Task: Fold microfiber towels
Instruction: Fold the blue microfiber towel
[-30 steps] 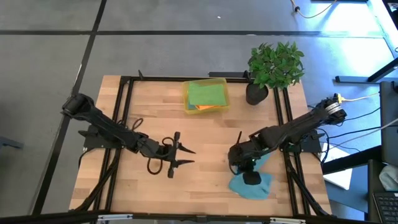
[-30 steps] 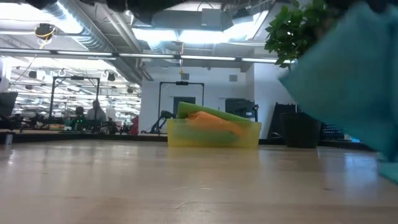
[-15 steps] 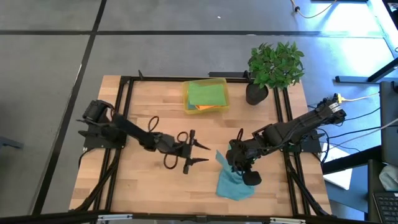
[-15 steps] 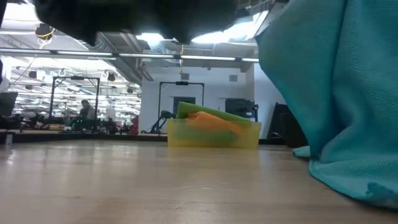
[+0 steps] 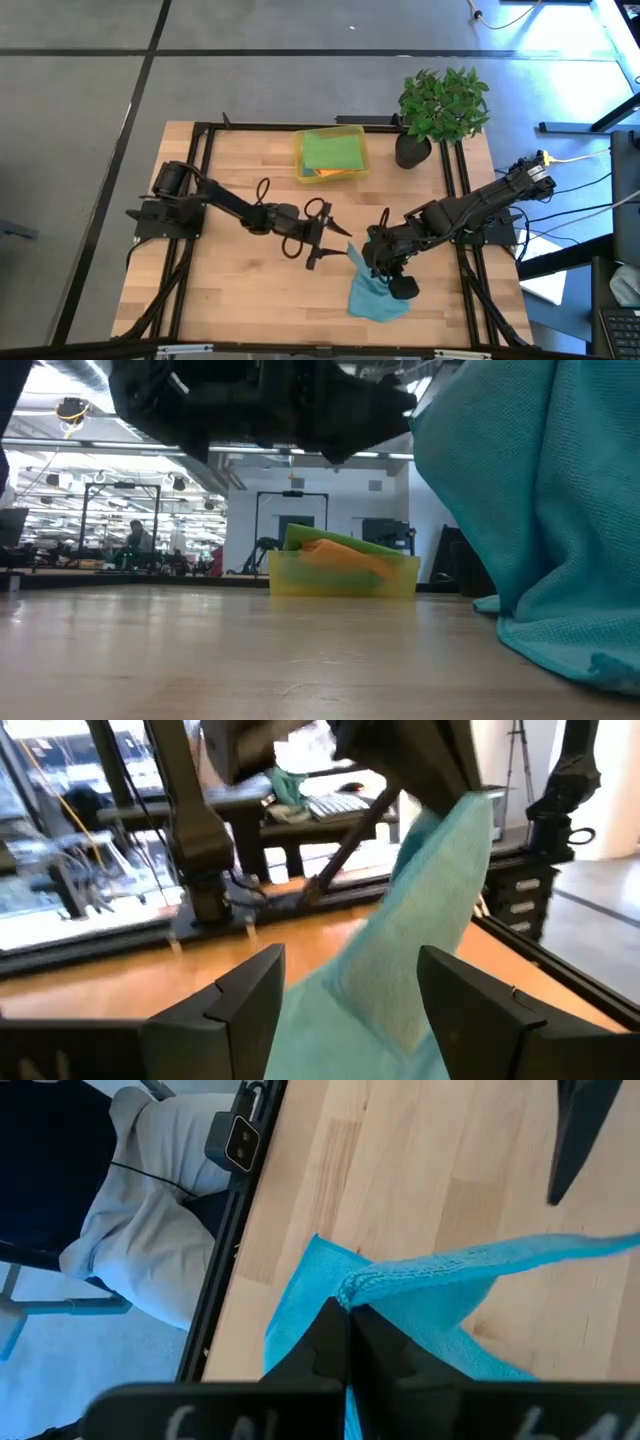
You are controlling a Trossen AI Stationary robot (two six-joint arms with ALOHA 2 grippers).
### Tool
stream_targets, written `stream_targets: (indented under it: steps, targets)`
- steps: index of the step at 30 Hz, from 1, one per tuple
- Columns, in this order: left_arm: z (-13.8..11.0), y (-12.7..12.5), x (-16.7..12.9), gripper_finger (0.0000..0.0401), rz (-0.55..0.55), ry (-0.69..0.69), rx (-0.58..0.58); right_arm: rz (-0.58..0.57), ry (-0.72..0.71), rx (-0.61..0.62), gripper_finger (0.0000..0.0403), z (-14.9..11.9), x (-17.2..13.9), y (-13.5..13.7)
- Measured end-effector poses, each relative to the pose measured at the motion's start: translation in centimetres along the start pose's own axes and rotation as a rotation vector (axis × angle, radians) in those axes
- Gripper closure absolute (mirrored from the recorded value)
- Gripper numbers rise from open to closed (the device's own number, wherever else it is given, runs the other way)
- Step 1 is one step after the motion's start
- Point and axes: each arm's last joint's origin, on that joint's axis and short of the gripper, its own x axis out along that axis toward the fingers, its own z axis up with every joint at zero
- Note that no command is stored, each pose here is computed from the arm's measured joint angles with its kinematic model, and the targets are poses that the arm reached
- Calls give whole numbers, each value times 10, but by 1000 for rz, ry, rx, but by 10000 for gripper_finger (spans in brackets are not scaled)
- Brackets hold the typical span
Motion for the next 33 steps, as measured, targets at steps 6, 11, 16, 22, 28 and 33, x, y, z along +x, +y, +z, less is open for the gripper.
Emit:
stream_targets:
  steps: [6, 11, 16, 22, 28, 33]
  targets:
    - [-8, 6, 1, 181, -30, 18, -31, 1, -4, -4, 400, 0, 0, 0]
    - [-6, 6, 1, 181, -79, -5, -43, 1, -4, -7, 400, 0, 0, 0]
    - [-3, 7, 4, 181, -79, -10, -59, -7, -32, -39, 399, 3, 0, 0]
    - [-3, 7, 4, 181, -79, -5, -60, -11, -50, -61, 399, 5, 0, 0]
    - [-4, 7, 4, 195, -79, 5, -61, -11, -50, -62, 399, 4, 0, 0]
    - [-4, 6, 4, 250, -112, 1, -47, -13, -50, -63, 399, 4, 0, 0]
